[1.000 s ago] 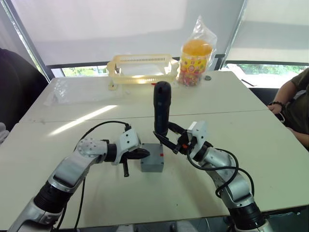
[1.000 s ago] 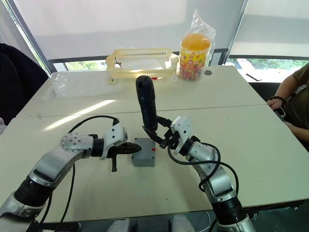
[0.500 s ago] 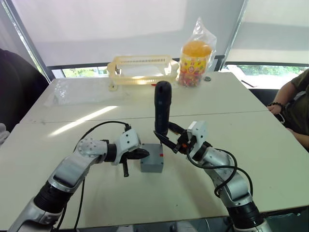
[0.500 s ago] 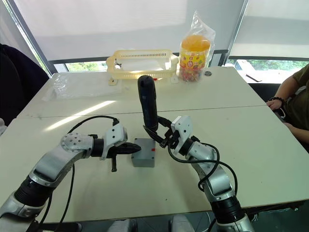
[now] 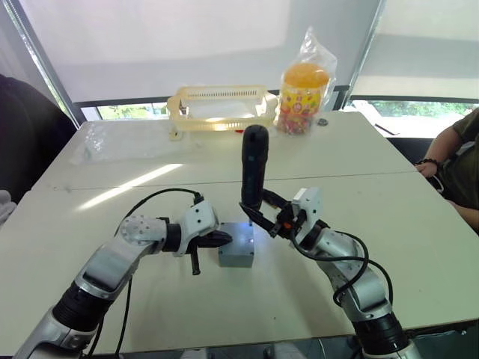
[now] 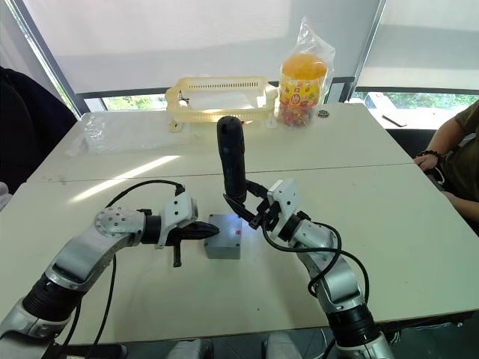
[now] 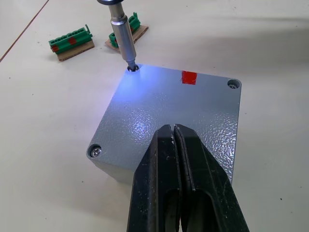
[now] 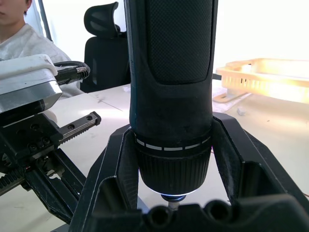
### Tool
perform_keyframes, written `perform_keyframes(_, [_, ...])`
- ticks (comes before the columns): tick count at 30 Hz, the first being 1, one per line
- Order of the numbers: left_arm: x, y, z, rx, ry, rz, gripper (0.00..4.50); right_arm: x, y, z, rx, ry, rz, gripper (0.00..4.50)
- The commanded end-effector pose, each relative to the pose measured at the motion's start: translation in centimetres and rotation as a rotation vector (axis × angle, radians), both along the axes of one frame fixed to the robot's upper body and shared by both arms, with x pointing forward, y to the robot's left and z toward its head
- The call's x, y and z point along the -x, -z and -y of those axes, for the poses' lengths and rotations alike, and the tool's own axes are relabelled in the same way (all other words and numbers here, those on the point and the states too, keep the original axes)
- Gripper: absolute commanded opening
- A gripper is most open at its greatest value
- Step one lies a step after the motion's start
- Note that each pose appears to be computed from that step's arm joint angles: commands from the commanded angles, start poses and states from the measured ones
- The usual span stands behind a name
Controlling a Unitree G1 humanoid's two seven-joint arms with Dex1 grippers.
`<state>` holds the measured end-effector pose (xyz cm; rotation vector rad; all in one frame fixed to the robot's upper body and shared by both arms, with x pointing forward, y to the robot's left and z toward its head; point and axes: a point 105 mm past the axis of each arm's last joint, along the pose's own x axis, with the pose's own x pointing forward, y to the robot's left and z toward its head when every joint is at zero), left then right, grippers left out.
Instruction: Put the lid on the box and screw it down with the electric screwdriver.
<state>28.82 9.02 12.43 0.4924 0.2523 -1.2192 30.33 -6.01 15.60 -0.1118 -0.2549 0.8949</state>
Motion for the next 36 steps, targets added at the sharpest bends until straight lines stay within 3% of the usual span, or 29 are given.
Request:
perform_keyframes(1, [0.5, 1.4, 0.2, -0.035, 0.010, -0.049, 0.00, -0.3, 4.2, 0.7, 0.065, 0.035, -0.163, 1.77])
perform_keyframes(6, [0.6, 1.5, 0.1, -0.037, 0.010, -0.049, 0.00, -0.5, 3.2, 1.0, 0.053, 0.048, -0.122, 1.77])
perform_keyframes(12, [0.7, 1.9, -0.1, -0.048, 0.009, -0.055, 0.00, -0.6, -2.7, 2.0, 0.007, 0.072, 0.038, 1.77])
perform_keyframes(19, [0.7, 1.6, -0.8, -0.033, -0.011, -0.055, 0.00, 0.9, -9.6, 2.3, -0.125, 0.029, 0.095, 1.77])
perform_keyframes(22, [0.6, 0.3, -1.1, 0.048, -0.046, -0.054, 0.00, 0.9, -12.1, 3.2, -0.233, -0.004, -0.005, 1.77])
perform_keyframes(27, [0.2, -2.9, -1.3, 0.256, -0.110, -0.054, 0.00, 0.7, -12.1, 4.1, -0.282, -0.071, -0.234, 1.77])
perform_keyframes(32, [0.1, -4.5, -1.5, 0.332, -0.130, -0.034, 0.00, 0.0, -12.2, 5.0, -0.266, -0.089, -0.407, 1.77])
perform_keyframes(36, [0.3, -5.6, -2.9, 0.345, -0.171, 0.001, 0.00, -0.7, -11.0, 7.3, -0.145, 0.005, -0.520, 1.77])
